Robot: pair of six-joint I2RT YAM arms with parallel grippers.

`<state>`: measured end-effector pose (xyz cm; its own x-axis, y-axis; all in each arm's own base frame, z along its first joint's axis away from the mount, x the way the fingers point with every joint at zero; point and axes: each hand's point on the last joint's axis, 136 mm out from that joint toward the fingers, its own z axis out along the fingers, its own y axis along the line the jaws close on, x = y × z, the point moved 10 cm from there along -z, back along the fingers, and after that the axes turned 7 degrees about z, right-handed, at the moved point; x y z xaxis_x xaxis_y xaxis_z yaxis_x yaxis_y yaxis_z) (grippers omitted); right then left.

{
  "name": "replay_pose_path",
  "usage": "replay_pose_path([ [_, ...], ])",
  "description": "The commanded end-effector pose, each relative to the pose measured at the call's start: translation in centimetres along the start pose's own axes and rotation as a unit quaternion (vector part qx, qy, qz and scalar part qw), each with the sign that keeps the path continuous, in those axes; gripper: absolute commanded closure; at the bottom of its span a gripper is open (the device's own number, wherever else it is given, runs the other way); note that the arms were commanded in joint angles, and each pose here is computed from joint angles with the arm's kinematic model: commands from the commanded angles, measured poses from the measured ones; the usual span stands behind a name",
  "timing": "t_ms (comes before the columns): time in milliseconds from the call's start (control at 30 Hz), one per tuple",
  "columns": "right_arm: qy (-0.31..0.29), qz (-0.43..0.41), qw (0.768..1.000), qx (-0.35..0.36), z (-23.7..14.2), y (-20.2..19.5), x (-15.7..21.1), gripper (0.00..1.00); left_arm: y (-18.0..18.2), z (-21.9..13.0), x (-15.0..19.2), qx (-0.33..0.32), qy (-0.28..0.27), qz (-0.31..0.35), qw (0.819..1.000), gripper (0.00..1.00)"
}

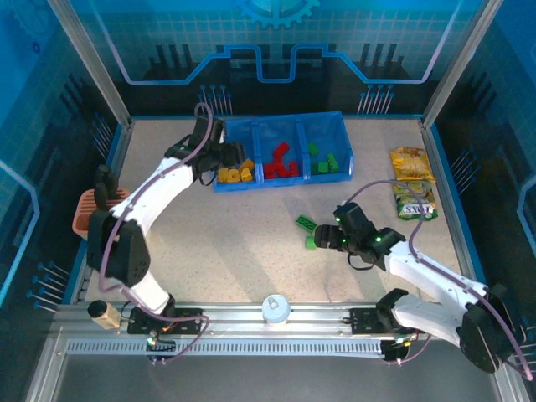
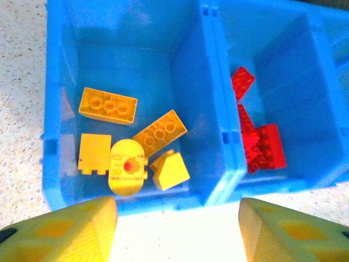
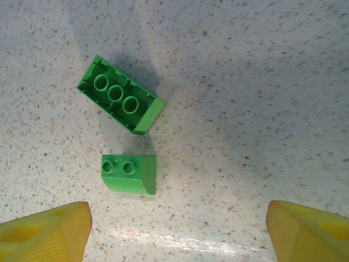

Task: Sort the legos into containers by color
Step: Pick up the lego from the center of the table.

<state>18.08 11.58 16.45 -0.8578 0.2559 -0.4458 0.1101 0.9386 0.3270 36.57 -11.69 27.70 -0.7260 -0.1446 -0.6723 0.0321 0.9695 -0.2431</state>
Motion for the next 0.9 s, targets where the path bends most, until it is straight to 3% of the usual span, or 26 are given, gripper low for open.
replay_pose_path([
  [0,0.005,-0.021,1.0,-0.013,0.4,1.9,-0.8,0.15,-0.1,-1.7,1.5,0.022,-0.014,-0.013,1.0,0.39],
  [167,0.039,-0.047,0.998,0.01,2.2,3.9,-0.5,0.16,0.3,-3.6,4.5,0.024,-0.016,-0.011,1.0,0.39],
  [500,0.078,-0.075,0.992,0.069,5.4,5.7,0.7,0.34,1.4,-5.0,9.7,0.022,-0.005,-0.004,1.0,0.39],
  [700,0.082,-0.091,0.988,0.097,6.1,6.1,1.0,0.49,2.2,-5.3,12.1,0.02,0.003,-0.003,1.0,0.39],
  [867,0.071,-0.099,0.986,0.109,5.5,7.0,0.1,0.68,2.7,-5.5,12.9,0.017,0.005,-0.002,1.0,0.39],
])
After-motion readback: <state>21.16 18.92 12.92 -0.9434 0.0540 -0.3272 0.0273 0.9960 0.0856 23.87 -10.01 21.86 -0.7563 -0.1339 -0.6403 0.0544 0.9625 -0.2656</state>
